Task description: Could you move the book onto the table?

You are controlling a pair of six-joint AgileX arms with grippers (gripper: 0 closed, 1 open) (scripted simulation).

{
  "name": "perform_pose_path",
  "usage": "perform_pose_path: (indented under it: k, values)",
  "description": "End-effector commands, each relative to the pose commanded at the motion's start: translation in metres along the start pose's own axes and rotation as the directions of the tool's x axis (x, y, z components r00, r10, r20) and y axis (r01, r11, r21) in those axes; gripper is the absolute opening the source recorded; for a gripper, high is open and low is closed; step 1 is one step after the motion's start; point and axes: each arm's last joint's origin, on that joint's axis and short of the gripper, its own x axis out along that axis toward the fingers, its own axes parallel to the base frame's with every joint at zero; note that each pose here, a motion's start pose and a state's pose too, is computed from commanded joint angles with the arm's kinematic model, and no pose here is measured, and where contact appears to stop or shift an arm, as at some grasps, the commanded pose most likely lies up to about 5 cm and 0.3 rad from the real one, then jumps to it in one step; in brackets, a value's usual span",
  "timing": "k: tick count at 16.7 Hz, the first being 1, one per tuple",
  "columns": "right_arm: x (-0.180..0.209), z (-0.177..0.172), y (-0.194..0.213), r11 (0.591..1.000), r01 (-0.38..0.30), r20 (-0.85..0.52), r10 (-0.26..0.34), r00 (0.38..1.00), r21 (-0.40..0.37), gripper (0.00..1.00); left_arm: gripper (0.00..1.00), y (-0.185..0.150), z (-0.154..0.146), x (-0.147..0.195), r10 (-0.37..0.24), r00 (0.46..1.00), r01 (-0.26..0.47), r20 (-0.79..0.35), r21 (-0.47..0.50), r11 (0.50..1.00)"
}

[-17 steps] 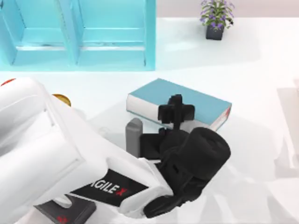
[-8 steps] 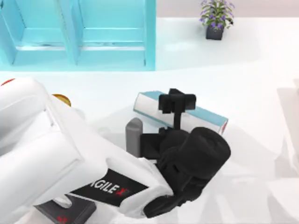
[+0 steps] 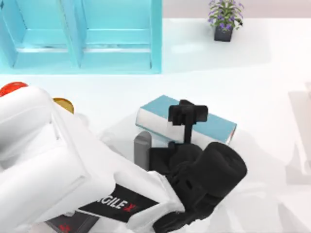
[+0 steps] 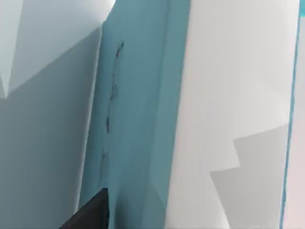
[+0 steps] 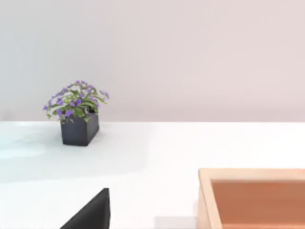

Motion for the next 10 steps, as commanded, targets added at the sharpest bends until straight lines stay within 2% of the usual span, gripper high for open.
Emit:
perform_pose_path:
  k: [6, 10]
  values:
    - [0.0, 0.0, 0.0, 1.0, 0.0, 0.0, 0.0, 1.0, 0.0, 1.0, 1.0, 0.037, -0.005, -0.06, 0.078, 0.997, -0.077, -0.001, 0.102, 0.992]
    - [0.0, 0.0, 0.0, 1.0, 0.0, 0.0, 0.0, 1.0, 0.0, 1.0, 1.0, 0.046, 0.001, -0.101, 0.065, 0.998, -0.065, 0.008, 0.097, 0.993]
